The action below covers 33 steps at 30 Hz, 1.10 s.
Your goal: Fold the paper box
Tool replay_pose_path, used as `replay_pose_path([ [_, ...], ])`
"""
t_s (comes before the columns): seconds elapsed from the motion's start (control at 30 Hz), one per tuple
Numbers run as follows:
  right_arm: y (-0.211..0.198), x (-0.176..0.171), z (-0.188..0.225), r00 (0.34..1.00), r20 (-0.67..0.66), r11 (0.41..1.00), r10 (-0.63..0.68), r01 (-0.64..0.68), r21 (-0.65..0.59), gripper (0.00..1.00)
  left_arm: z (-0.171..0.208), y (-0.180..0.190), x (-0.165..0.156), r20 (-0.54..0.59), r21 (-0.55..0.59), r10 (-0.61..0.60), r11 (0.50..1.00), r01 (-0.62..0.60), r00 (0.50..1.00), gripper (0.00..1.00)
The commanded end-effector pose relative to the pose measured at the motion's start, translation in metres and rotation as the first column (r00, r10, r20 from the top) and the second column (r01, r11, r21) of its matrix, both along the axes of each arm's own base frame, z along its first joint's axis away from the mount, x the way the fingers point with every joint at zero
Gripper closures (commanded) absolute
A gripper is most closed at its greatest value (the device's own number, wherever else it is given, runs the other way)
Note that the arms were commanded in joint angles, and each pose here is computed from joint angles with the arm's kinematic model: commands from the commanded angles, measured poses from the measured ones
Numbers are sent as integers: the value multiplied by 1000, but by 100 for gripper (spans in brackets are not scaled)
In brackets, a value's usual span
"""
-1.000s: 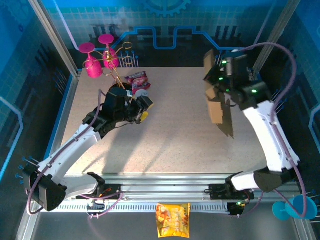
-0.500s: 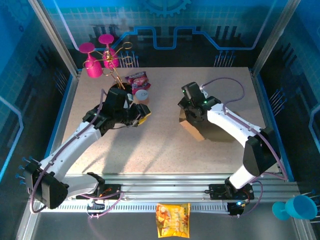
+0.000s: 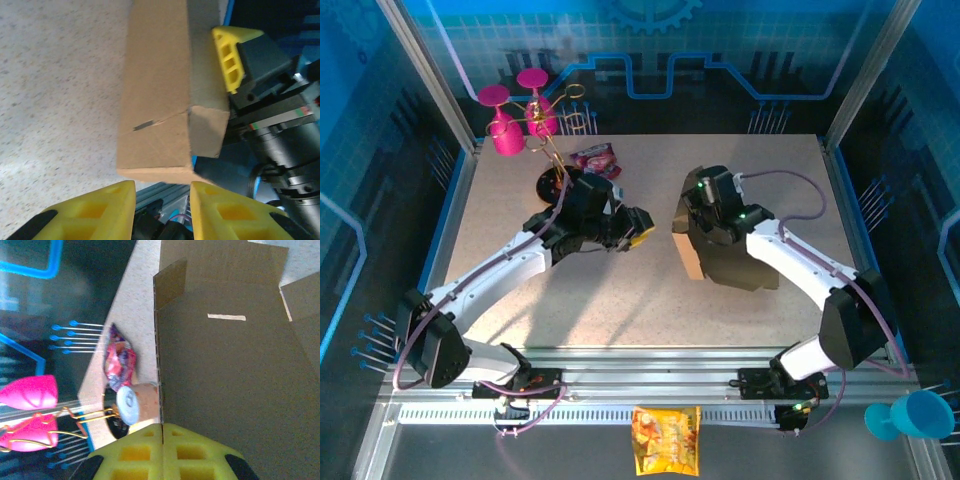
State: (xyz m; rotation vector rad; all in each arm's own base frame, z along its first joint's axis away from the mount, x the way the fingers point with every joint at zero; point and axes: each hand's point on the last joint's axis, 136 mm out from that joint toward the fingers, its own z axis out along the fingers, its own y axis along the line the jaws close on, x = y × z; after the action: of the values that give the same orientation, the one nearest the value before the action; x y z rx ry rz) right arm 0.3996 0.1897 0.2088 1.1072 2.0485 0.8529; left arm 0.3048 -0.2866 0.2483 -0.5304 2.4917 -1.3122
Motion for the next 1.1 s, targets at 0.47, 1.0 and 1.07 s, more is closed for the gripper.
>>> replay_pose_path([
  [0.47, 7, 15, 32, 987, 139, 988, -85, 66, 137, 100, 12, -3, -23, 149, 469, -267, 867, 169, 952, 41],
  [1.0, -31, -9, 65, 968, -89, 972, -234, 235, -3, 100, 24, -37, -29, 459, 705, -403, 708, -48, 792, 14],
  [1.07, -36, -9, 76, 960, -118, 967, -255, 252, -40, 100, 32, -43, -26, 539, 693, -410, 713, -109, 736, 13],
])
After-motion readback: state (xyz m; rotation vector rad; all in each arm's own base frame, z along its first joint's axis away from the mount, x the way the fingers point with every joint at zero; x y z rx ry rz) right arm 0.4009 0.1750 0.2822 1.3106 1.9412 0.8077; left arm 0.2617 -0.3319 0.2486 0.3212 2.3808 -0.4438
